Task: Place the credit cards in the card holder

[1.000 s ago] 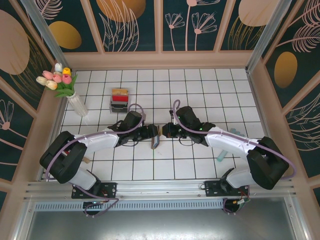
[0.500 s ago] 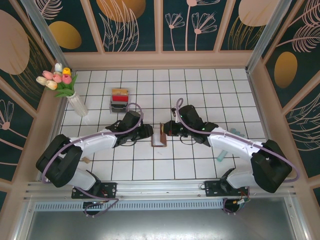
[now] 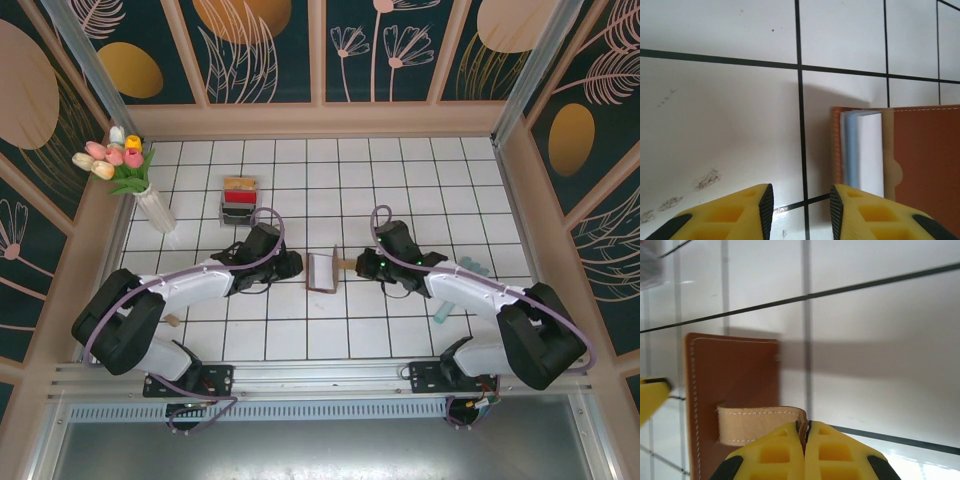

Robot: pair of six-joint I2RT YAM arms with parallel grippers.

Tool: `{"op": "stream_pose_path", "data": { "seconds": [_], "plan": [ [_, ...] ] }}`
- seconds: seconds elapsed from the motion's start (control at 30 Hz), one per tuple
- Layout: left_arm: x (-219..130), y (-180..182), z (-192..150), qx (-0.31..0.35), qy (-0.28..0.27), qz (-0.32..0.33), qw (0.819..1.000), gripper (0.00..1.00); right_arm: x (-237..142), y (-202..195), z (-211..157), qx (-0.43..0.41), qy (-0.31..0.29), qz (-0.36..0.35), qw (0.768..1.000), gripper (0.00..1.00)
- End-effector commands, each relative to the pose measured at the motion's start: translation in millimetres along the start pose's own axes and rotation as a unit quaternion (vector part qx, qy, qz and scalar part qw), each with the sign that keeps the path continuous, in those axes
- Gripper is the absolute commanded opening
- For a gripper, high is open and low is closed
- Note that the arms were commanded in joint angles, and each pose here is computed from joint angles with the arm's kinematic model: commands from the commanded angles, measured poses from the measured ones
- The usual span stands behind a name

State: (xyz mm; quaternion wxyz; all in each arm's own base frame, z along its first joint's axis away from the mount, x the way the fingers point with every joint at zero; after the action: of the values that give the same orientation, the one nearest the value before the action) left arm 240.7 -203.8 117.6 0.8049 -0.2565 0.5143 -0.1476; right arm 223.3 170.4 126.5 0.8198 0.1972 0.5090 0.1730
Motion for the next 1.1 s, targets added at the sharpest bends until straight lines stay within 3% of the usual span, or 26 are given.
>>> {"op": "stream_pose_path", "data": {
  "seconds": [0.0,0.1,0.27,0.53,0.63,0.83,1.07],
  "plan": [
    [-1,-9,0,0.004,-0.003,-0.037,0.999,0.43,0,-29,-9,0.015,0.014,-0.063,0.998,0.06],
    [3,-17,1,0.003,0.009,-0.071,0.997,0.51,6,-33,-14,0.0,0.037,-0.069,0.997,0.07],
    [6,-35,4,0.002,0.025,-0.131,0.991,0.63,4,-21,-7,-0.003,0.026,-0.026,0.999,0.07],
    [10,-43,12,0.005,0.029,-0.125,0.992,0.72,-24,19,15,-0.008,-0.022,0.096,0.995,0.06],
    [13,-45,12,0.012,0.032,-0.107,0.994,0.72,-25,19,18,-0.009,-0.023,0.082,0.996,0.07],
    [18,-43,11,0.011,0.031,-0.084,0.996,0.73,-7,-9,7,-0.005,0.012,-0.03,0.999,0.11],
    [19,-56,15,0.03,0.03,-0.077,0.996,0.76,-11,10,11,-0.006,-0.002,0.048,0.999,0.1]
  ]
}}
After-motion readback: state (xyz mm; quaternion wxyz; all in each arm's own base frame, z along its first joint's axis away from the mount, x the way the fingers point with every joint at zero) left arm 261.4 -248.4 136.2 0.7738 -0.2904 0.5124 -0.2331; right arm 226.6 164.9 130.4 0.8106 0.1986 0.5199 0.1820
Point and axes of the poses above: each hand's point on the last joint's axis, 136 mm out from that joint toward the fingers, its own x axis out along the fingers, its own y axis along the line the jaws close on, z = x × y, the point moved 8 cm from there along -x, back along the fingers, and after that the axes turned 4 degrees about -x, right-handed, at the moved point
